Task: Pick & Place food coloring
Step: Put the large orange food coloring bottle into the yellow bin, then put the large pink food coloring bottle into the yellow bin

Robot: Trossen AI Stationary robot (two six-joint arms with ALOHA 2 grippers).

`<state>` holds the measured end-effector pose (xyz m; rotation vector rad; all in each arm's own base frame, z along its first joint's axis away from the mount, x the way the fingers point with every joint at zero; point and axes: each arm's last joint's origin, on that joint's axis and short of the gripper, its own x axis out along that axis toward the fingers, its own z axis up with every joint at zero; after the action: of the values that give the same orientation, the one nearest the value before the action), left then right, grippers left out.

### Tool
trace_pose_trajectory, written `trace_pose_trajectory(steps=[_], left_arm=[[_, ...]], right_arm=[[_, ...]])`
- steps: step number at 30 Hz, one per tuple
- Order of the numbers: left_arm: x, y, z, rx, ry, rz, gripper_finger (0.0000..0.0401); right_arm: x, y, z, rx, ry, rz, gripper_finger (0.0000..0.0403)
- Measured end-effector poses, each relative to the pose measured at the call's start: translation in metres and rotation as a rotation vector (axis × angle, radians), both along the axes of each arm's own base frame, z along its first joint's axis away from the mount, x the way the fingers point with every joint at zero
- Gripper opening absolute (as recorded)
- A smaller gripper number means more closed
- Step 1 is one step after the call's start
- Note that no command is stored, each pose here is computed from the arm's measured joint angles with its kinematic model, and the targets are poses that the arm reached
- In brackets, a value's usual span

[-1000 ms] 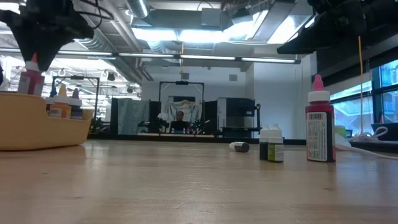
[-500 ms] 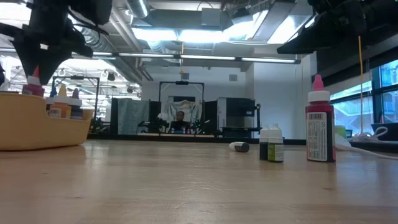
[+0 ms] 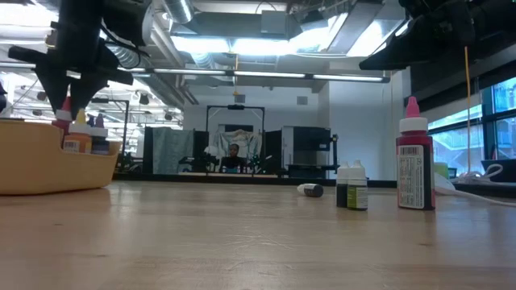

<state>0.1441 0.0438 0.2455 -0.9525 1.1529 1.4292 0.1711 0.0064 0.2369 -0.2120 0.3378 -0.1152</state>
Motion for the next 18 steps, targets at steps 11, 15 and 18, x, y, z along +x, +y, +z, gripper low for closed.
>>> trace_pose_trajectory(steps=[11,15,18], left_arm=[[0.0004,0.0007,0.0000,0.013,-0.004,0.001,0.0147],[0.0003,0.0014,0.0002,0.036,0.006,-0.012,0.0141],[-0.0002,0.0019,0.0022,0.045,0.032,-0.077,0.0137]], right_arm=[[0.0000,0.0000,0.0000,0.000,0.000,0.000,0.0221],[0.0000,0.0000,0.0000,0.000,0.000,0.000,0.0221],[0.0000,0.0000,0.0000,0.000,0.000,0.000,0.0221]])
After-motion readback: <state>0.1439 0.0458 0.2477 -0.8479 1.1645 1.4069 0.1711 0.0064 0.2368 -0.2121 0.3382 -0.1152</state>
